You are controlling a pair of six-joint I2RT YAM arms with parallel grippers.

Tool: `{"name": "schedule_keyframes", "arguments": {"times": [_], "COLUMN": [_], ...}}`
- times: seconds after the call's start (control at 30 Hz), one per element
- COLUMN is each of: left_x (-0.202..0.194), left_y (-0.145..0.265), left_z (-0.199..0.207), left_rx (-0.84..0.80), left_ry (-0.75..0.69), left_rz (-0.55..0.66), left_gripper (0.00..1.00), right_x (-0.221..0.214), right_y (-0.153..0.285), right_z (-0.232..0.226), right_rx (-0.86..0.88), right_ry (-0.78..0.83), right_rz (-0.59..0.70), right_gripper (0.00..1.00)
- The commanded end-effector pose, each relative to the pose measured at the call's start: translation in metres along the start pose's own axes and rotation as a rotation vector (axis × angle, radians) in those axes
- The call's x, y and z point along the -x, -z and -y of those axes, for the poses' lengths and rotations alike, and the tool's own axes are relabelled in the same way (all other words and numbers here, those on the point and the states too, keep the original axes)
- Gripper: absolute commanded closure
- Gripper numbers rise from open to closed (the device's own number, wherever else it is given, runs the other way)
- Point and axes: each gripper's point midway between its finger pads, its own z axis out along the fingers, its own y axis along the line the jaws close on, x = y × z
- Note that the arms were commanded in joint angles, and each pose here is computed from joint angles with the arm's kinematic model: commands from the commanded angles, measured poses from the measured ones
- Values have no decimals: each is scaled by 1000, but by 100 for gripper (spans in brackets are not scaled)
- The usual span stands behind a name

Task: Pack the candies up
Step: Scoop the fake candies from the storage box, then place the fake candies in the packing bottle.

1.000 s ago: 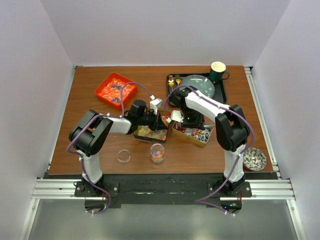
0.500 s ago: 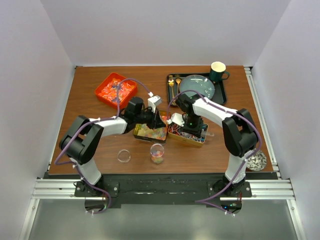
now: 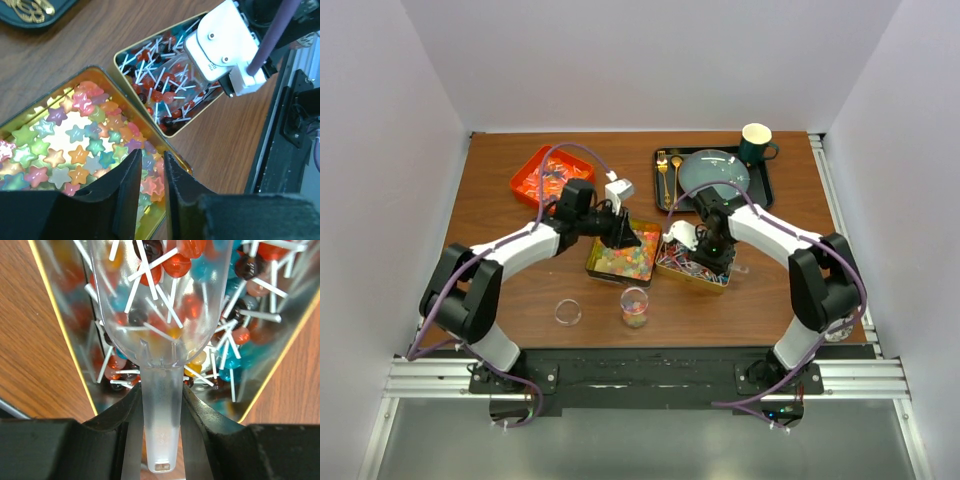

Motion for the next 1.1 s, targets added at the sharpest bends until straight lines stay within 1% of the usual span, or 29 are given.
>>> {"name": "schedule_keyframes", "arguments": {"times": [0.0,0.1,0.17,0.33,0.47,0.5,0.57,0.6,0.63,0.7,0.8,0.83,0.87,0.97,1.0,1.03,1.07], "left_x": [37,49,54,65,71,73,76,76,74,73,69,65,66,62,61,58,56], "left_y": [23,34,40,53,61,63,70,72,75,79,84,85,88,97,102,105,108], "left_z": [17,19,16,2,-10,-13,-18,-21,-25,-27,-29,-29,-28,-33,-37,-37,-40], "left_rx": [-58,-68,-61,-22,17,27,48,60,70,87,97,101,107,141,156,163,174], "left_ry": [-91,-98,-91,-81,-91,-92,-96,-94,-92,-94,-88,-83,-89,-89,-88,-83,-77], "left_rz": [37,45,51,89,112,117,134,137,138,143,145,144,151,158,166,167,171], "left_gripper": [69,66,66,66,65,65,65,65,64,64,62,61,61,59,59,59,59], "right_x": [11,10,5,-11,-10,-2,1,7,8,12,10,14,11,17,12,18,19], "right_y": [11,15,16,17,23,31,36,50,49,62,71,82,84,102,103,115,117], "right_z": [8,5,3,1,-4,-4,-11,-9,-15,-16,-26,-24,-31,-32,-38,-36,-38], "right_rx": [-36,-48,-57,-65,-78,-87,-85,-136,-126,-162,-136,-148,-123,-131,-103,-112,-95], "right_ry": [3,24,52,37,30,30,24,35,29,36,59,76,84,157,173,189,199], "right_rz": [142,187,188,177,223,282,344,406,433,486,490,506,497,488,463,472,463], "right_gripper": [100,100,100,100,100,100,100,100,100,100,100,100,100,100,100,100,100]}}
